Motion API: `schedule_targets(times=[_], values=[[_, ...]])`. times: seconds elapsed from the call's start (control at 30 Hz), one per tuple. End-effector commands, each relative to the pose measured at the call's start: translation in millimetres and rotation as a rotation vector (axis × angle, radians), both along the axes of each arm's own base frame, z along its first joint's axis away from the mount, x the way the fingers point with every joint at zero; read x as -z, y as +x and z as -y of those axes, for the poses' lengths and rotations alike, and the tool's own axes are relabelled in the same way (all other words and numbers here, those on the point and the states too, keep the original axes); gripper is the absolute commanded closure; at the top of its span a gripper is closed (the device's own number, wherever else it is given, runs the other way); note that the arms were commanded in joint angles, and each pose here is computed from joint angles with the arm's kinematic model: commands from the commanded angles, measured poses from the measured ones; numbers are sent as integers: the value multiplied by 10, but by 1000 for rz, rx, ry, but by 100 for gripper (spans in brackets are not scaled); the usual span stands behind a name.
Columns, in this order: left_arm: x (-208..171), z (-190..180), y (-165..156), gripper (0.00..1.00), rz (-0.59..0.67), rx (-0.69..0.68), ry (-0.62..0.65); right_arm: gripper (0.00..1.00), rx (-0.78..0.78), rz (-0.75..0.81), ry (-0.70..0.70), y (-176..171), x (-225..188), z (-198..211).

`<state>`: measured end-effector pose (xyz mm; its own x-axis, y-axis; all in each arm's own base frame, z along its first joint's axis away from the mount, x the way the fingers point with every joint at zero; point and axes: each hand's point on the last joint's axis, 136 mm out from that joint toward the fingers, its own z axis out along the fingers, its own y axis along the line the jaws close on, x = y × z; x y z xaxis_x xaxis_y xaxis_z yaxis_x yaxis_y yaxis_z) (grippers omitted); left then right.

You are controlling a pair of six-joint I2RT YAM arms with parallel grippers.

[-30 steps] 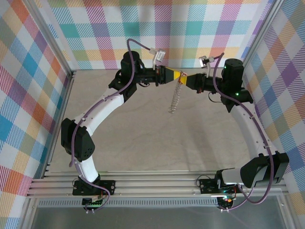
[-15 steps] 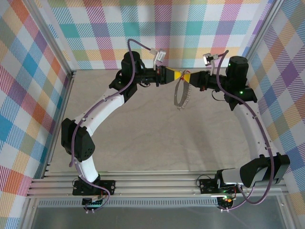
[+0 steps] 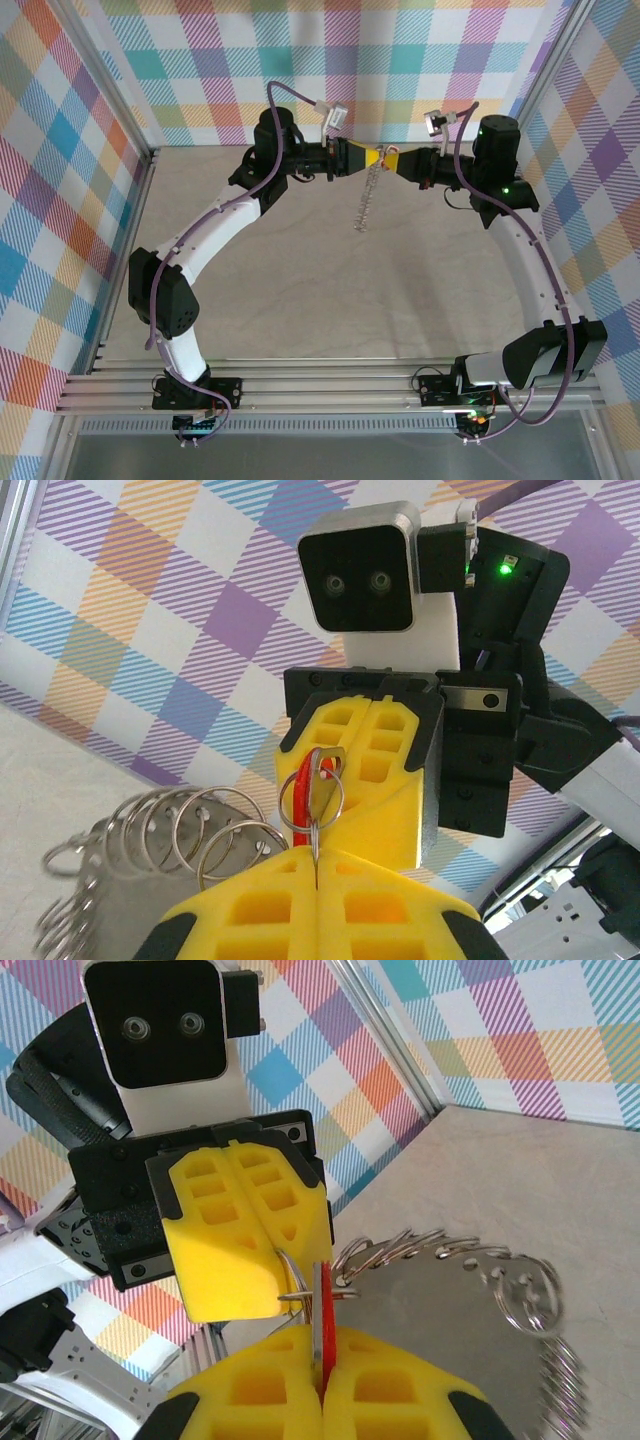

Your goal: Put the keys on the keyring

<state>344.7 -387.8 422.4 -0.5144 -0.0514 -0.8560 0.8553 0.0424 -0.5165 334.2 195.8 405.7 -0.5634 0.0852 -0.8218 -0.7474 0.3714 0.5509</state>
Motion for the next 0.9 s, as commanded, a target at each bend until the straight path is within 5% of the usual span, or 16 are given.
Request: schedule_targets(times=[0.0,0.27,0.4,0.5,0.87], values=[[-284,-50,-183,100,69,32,-45,100,-8,40,-42,-12,-57,-14],[-237,-53,-172,100,63,23,-25,100,13,25,-135,43,-5,42],[-195,-74,-131,63,60,-17,-11,100,30,-9,-143,118,55,50],[-193,-112,-104,50,62,-50,-6,100,39,-42,-146,181,132,50],[-65,-480,187,39,5,-289,34,100,87,-152,-175,522,594,61]])
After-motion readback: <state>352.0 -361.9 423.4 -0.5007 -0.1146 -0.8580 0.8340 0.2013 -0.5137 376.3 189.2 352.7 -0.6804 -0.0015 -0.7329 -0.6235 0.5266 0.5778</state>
